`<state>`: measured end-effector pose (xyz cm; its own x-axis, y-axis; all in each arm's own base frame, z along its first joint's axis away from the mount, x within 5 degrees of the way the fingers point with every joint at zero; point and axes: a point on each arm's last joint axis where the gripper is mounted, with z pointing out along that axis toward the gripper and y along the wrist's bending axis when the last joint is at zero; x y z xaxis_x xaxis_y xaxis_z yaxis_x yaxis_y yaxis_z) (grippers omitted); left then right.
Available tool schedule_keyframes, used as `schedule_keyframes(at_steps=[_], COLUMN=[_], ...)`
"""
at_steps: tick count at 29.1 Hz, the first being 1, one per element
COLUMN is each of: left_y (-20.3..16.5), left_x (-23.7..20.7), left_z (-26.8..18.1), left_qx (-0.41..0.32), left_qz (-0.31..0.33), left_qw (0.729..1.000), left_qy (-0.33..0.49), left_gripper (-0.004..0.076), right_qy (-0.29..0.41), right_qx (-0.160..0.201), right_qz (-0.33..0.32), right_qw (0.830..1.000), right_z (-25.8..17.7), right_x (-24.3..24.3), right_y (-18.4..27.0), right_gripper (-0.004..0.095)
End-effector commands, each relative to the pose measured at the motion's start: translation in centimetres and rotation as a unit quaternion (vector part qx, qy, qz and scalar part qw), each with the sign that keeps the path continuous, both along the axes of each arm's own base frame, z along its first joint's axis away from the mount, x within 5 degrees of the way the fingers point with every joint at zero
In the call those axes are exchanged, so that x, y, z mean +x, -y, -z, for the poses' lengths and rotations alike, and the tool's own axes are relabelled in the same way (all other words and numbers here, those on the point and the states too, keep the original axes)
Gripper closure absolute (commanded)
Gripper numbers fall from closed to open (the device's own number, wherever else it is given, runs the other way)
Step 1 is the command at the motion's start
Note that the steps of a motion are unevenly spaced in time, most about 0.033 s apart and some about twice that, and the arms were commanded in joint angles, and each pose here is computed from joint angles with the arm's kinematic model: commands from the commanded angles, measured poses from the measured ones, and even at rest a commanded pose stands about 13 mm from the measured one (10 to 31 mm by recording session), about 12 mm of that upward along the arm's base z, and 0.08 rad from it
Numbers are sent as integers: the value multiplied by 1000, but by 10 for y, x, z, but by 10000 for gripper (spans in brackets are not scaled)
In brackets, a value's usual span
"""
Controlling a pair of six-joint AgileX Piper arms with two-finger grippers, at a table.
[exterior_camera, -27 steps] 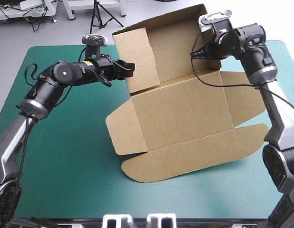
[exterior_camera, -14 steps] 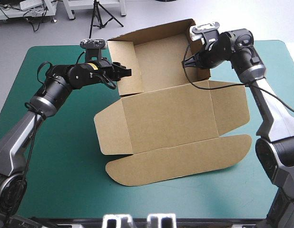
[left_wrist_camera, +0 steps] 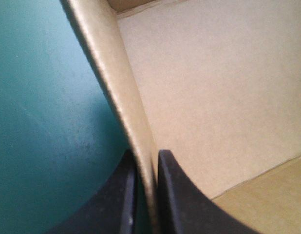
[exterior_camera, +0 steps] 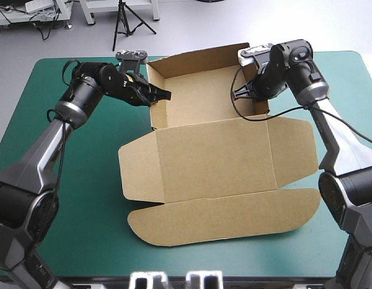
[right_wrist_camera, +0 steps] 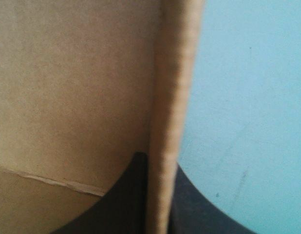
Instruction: Fold the box
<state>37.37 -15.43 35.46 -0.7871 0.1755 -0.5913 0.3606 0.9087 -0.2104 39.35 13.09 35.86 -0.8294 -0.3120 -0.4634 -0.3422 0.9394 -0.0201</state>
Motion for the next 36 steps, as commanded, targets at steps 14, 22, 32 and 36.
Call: schedule_keyframes(at_steps=[14,22,32,36], left_y=[28,24,21,19], left_x=[13,13,15,16], left_z=[31,32,34,35], left_qx=[57,83,98,105], left_qz=[105,103,101,97], left_qw=[987,985,984,984], left_qy=[-108,-110,-109,-107], left_gripper=[733,733,679,484], right_qy=[-72,-100,-105,-100], right_qx=[65,79,69,66], right_qz=[-41,-32,-43,-64], right_qw=[994,991,991,991], right_z=[31,49,57,55], right_x=[-4,3,6,6], right_y=[-27,-33,-34,-35], right_gripper=[926,926,843,530])
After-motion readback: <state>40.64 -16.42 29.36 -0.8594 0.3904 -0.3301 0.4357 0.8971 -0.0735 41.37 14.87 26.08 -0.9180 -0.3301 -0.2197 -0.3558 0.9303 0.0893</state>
